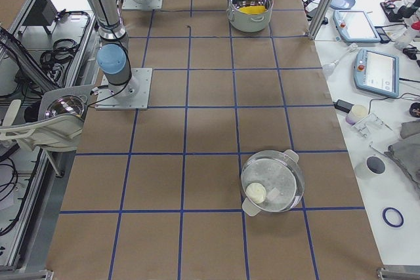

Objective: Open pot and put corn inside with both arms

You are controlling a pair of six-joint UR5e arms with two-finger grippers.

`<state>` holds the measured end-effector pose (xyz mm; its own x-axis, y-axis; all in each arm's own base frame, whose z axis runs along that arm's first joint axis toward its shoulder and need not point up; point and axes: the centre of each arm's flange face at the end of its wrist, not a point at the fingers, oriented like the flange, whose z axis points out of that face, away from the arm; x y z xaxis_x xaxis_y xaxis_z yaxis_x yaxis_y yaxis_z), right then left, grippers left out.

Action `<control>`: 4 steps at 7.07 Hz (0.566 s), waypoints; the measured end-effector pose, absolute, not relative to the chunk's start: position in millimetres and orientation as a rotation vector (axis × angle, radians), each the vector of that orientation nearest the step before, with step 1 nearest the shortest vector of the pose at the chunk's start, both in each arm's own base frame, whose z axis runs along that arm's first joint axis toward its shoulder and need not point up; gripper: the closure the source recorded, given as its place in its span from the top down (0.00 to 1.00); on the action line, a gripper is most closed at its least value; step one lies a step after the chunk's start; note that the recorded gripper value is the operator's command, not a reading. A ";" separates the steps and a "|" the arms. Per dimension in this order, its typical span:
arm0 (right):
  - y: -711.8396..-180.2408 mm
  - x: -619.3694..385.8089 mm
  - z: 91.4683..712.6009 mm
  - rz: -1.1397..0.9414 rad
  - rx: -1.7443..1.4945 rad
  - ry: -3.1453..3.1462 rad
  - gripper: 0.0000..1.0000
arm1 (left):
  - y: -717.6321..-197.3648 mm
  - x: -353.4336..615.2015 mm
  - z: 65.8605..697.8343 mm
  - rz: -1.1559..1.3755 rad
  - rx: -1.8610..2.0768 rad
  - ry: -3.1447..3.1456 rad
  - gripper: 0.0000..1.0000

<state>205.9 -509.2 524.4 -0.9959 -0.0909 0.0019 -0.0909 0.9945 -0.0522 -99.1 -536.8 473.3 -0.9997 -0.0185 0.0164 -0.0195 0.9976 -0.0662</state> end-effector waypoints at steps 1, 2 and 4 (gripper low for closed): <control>-509.9 197.0 523.6 -0.074 -0.208 3.136 1.00 | -516.6 -109.5 491.5 0.122 0.013 -3.116 1.00; -510.8 188.8 520.4 -0.065 -0.261 3.134 1.00 | -504.4 -113.8 502.4 0.138 0.000 -3.114 1.00; -508.7 180.1 518.2 -0.065 -0.292 3.135 1.00 | -496.1 -114.0 506.4 0.136 -0.010 -3.116 1.00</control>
